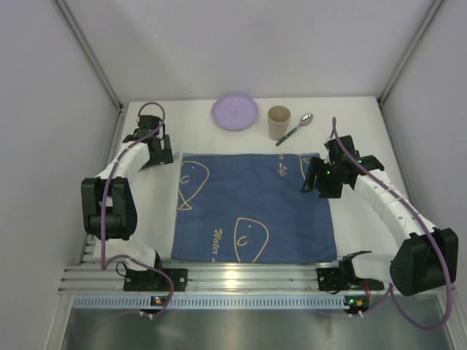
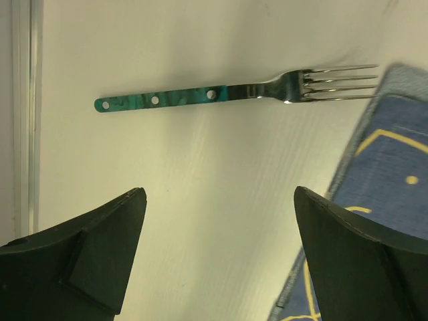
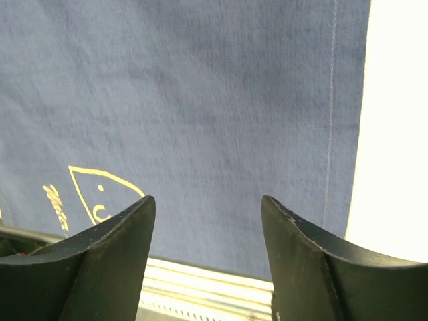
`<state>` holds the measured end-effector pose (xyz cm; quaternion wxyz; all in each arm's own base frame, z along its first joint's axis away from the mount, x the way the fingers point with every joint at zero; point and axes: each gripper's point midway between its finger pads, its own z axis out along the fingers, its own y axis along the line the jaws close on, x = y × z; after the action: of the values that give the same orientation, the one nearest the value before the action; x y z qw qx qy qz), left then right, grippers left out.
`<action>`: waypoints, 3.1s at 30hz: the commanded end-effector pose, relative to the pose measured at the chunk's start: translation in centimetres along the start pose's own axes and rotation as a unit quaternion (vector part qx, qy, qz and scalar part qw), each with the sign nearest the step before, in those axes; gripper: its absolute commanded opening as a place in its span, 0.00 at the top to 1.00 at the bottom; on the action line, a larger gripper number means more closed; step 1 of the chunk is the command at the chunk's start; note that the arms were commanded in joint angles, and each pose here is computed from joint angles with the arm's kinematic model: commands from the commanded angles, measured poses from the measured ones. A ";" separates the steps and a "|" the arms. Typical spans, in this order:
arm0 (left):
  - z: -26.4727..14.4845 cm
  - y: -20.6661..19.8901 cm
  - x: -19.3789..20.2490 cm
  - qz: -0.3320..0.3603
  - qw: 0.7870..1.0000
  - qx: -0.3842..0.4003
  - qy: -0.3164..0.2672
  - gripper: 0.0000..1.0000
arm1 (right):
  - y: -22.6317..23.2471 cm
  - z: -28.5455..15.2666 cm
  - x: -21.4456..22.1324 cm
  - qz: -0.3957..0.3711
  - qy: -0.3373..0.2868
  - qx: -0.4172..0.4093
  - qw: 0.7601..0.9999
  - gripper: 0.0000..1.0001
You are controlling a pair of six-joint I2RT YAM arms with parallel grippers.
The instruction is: Set the dinner table for one person
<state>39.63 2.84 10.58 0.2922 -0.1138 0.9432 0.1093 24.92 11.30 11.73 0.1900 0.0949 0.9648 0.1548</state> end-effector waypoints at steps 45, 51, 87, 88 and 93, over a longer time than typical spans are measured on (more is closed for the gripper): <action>12.4 -1.2 8.0 -0.085 0.963 0.136 0.218 0.92 | -2.7 -1.3 2.4 -0.024 0.054 0.069 0.996 0.36; 11.5 -1.0 7.6 -0.085 0.962 0.135 0.219 1.00 | -2.9 -1.0 3.0 -0.023 0.054 0.064 0.996 0.37; -7.6 -14.4 15.4 -0.083 0.958 0.243 0.123 0.41 | 3.5 -4.8 -10.1 0.030 -0.098 -0.013 0.995 0.31; -7.9 -14.5 14.9 -0.082 0.958 0.248 0.116 0.04 | 3.8 -4.6 -11.2 0.035 -0.103 -0.016 0.994 0.31; -10.1 -15.1 13.2 -0.074 0.951 0.283 0.099 0.02 | 5.2 -1.6 -19.3 0.077 -0.116 -0.011 0.990 0.32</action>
<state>25.76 -14.77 5.21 0.1702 -0.1229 0.9658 -0.1523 37.17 11.30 20.41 0.2635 0.1497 0.9392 0.1617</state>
